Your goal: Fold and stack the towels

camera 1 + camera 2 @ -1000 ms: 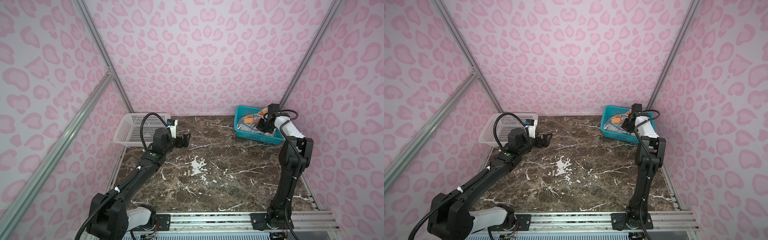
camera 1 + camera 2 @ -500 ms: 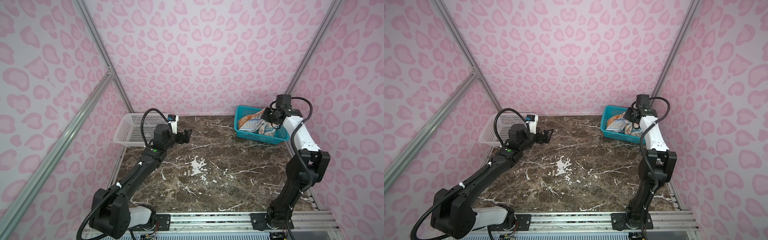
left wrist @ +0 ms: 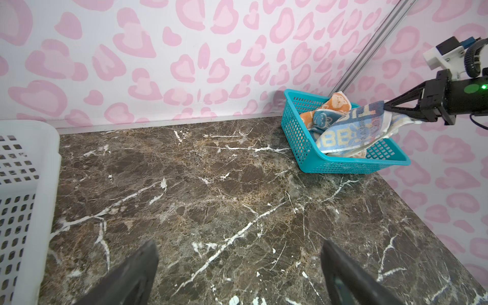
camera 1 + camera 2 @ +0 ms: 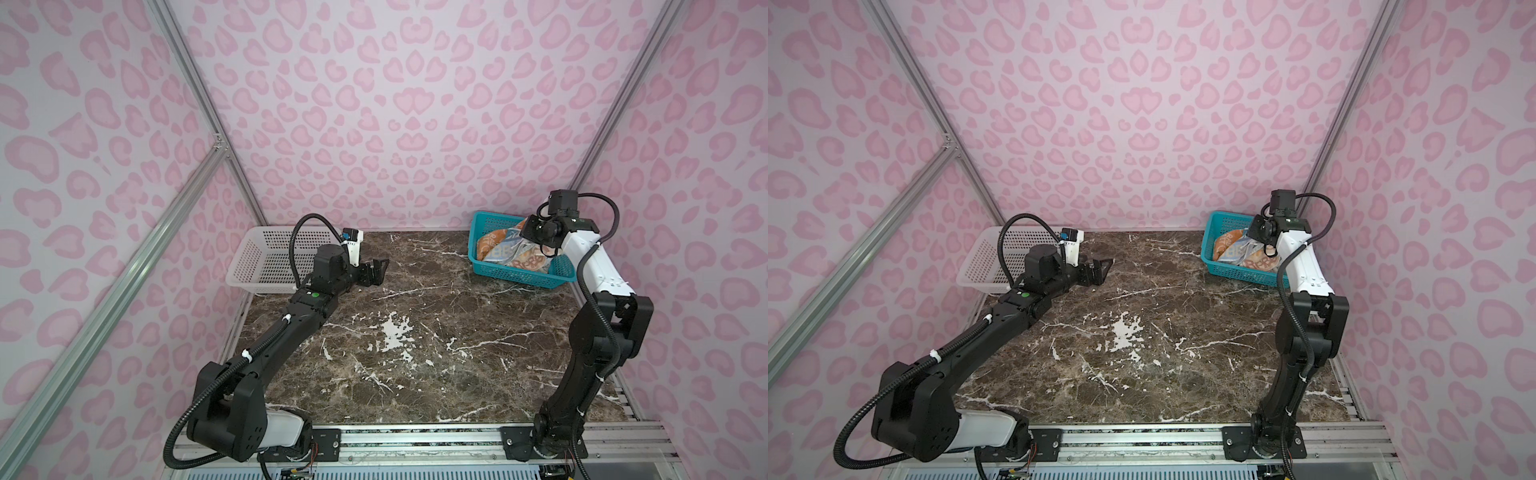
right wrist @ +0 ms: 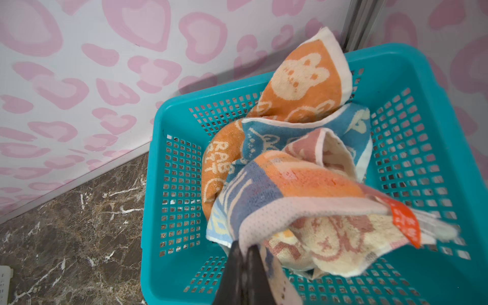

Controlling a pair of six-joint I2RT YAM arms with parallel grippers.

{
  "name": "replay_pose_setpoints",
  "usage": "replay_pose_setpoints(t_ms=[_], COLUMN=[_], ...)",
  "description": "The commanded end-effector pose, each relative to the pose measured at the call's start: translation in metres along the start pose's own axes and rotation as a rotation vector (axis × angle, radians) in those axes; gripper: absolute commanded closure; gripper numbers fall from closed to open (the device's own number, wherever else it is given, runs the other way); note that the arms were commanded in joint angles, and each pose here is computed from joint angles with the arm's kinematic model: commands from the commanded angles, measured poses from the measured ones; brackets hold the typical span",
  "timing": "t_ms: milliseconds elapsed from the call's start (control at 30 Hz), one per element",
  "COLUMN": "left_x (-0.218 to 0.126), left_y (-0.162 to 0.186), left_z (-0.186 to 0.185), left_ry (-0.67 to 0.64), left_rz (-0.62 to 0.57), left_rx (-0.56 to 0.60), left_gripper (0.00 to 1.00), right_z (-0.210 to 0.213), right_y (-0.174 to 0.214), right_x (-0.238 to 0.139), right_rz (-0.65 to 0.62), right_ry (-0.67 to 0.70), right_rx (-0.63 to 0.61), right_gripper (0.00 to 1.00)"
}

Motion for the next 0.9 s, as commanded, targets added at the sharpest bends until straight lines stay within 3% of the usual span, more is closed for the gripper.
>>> replay_pose_setpoints(t_ms=[0, 367, 667, 767, 867], left_x=[0.004, 0.018, 0.028, 0.029, 0.03], left_y=[-0.007, 0.002, 0.006, 0.006, 0.007], left_z=[-0.001, 0.001, 0.002, 0.003, 0.003], left_ry=[0.008, 0.018, 0.025, 0.023, 0.024], left_rz=[-0.021, 0.019, 0.043, 0.043, 0.047], left_rx=[0.017, 0.002, -0.012, -0.011, -0.016], left_gripper=[0.03, 0.03, 0.03, 0.03, 0.03], right_z=[0.011, -0.002, -0.012, -0.009, -0.011], right_y=[-0.004, 0.003, 0.022, 0.037, 0.055], right_x=[0.004, 0.022, 0.016, 0.016, 0.021], right_rz=[-0.015, 0.049, 0.121, 0.166, 0.208], right_ry=[-0.027, 0.051, 0.094, 0.068, 0.084], right_rx=[-0.005, -0.045, -0.09, -0.1, -0.106], right_gripper=[1.0, 0.61, 0.48, 0.37, 0.36])
Point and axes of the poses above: each gripper's point midway between its finger pads, its own x axis out along the fingers, its own z axis along the line the jaws close on, y = z × x, the point moved 3 cm from there along -x, back along the fingers, and after that the axes turned 5 degrees about x, right-handed, at the moved point
